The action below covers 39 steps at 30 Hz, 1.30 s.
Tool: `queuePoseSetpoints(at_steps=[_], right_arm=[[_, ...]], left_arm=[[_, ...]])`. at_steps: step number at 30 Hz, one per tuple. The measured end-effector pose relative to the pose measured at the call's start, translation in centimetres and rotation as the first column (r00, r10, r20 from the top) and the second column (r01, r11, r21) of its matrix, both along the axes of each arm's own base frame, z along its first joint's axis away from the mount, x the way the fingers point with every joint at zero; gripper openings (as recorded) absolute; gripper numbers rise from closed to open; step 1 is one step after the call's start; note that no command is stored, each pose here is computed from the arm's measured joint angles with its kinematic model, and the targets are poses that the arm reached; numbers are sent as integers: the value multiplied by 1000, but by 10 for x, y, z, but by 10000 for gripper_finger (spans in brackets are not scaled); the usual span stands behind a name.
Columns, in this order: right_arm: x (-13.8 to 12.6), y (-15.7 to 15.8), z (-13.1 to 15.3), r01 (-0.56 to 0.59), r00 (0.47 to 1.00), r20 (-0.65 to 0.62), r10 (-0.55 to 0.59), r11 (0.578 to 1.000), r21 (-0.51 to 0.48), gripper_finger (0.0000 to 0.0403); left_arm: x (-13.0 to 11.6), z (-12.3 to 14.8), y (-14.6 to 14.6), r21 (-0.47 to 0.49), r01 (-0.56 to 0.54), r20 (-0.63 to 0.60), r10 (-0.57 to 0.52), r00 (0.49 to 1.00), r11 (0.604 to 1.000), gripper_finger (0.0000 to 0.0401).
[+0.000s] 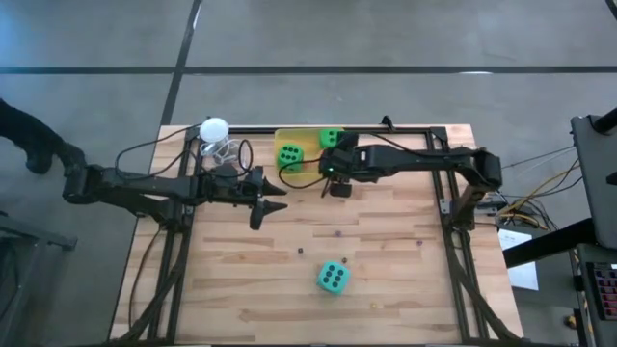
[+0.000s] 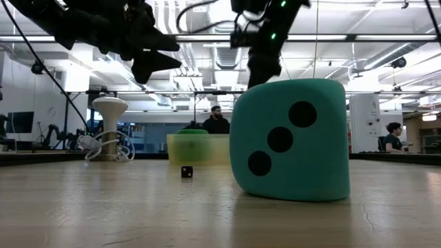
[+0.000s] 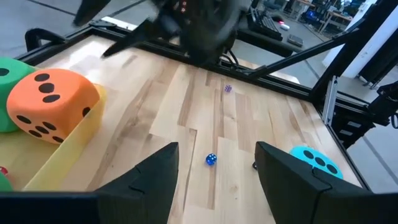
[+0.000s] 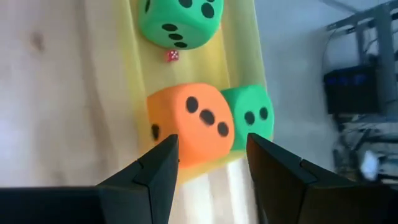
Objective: Pick & Place Dice
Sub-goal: Put the violet small die into the yellow bin
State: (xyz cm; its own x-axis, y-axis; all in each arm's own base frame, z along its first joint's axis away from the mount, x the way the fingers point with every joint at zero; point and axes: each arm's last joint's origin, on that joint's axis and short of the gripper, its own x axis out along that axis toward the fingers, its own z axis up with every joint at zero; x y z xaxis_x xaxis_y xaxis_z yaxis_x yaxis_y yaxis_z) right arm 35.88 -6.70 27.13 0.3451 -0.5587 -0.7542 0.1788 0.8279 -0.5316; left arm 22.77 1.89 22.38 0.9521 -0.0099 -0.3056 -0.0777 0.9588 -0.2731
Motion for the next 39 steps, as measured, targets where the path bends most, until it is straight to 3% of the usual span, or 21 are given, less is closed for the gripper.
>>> queuePoseSetpoints(at_steps=[7,11,18,25,31,36,39], right_arm=[[-40,20,29,121,990,44,-132,974,190,185],[-67,37,40,171,983,2,-183,925,340,183],[-111,68,43,202,977,-50,-206,831,519,171],[-159,89,20,310,941,-71,-331,756,576,157],[-195,99,-10,415,888,-138,-440,632,654,150],[-209,105,-33,460,853,-169,-494,558,691,143],[-216,108,-48,520,818,-242,-522,493,698,139]], left_arm=[[0,-1,0,-2,4,-8,-4,1000,1000,216],[0,-1,0,-3,6,-9,-6,1000,1000,216],[0,-1,0,-6,5,-12,-5,1000,1000,216],[-1,-1,0,-6,5,-15,-5,1000,1000,216],[-1,-1,0,-6,5,-16,-5,1000,1000,216],[-1,-1,0,-6,4,-16,-5,1000,1000,216],[-1,-1,0,-6,4,-16,-5,1000,1000,216]])
